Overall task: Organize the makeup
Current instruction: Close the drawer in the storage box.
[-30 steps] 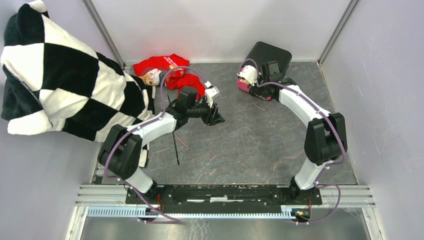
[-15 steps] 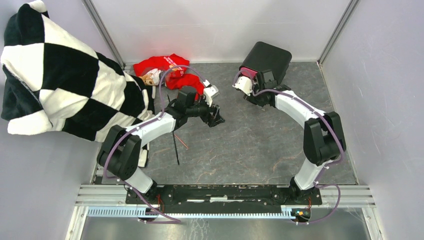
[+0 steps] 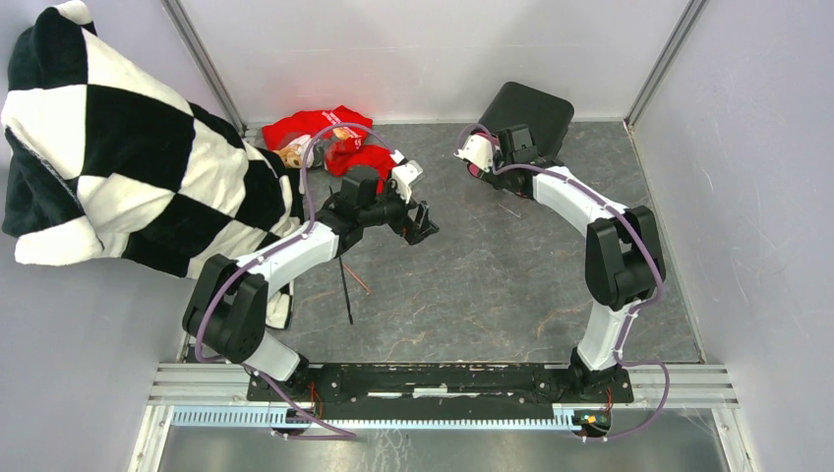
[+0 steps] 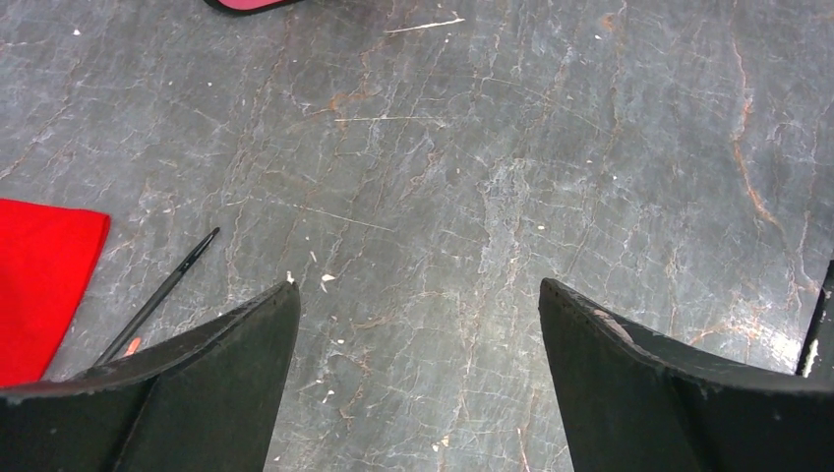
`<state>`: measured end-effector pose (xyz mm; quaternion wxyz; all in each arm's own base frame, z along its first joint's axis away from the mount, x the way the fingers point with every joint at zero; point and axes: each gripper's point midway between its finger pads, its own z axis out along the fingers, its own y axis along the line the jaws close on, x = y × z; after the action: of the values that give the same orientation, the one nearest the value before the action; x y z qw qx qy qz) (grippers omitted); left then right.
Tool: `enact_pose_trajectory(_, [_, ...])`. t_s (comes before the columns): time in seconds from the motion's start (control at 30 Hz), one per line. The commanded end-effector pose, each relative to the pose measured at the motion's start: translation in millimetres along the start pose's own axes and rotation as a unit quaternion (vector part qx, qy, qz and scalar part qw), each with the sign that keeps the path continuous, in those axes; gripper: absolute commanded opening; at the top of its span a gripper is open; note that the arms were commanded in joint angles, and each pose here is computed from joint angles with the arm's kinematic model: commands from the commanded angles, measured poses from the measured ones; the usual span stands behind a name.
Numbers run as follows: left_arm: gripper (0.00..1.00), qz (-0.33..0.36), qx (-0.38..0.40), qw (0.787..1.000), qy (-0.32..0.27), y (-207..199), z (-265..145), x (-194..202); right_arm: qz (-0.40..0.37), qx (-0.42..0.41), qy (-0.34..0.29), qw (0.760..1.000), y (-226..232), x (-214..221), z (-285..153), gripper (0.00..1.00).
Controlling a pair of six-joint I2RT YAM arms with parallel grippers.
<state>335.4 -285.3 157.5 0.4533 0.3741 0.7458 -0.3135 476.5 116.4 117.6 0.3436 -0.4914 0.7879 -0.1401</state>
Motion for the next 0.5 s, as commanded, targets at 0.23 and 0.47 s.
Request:
enact_pose_trajectory(0.23, [1.0, 0.026, -0.036, 0.999, -0.016, 15, -14, -15, -0.021, 0.081, -0.016, 0.996, -33, -5, -6, 0.49])
enact_pose_trajectory(0.47, [1.0, 0.03, -0.048, 0.998, -0.022, 23, -10, -18, 0.002, 0.072, -0.065, 0.995, -14, -9, -37, 0.63])
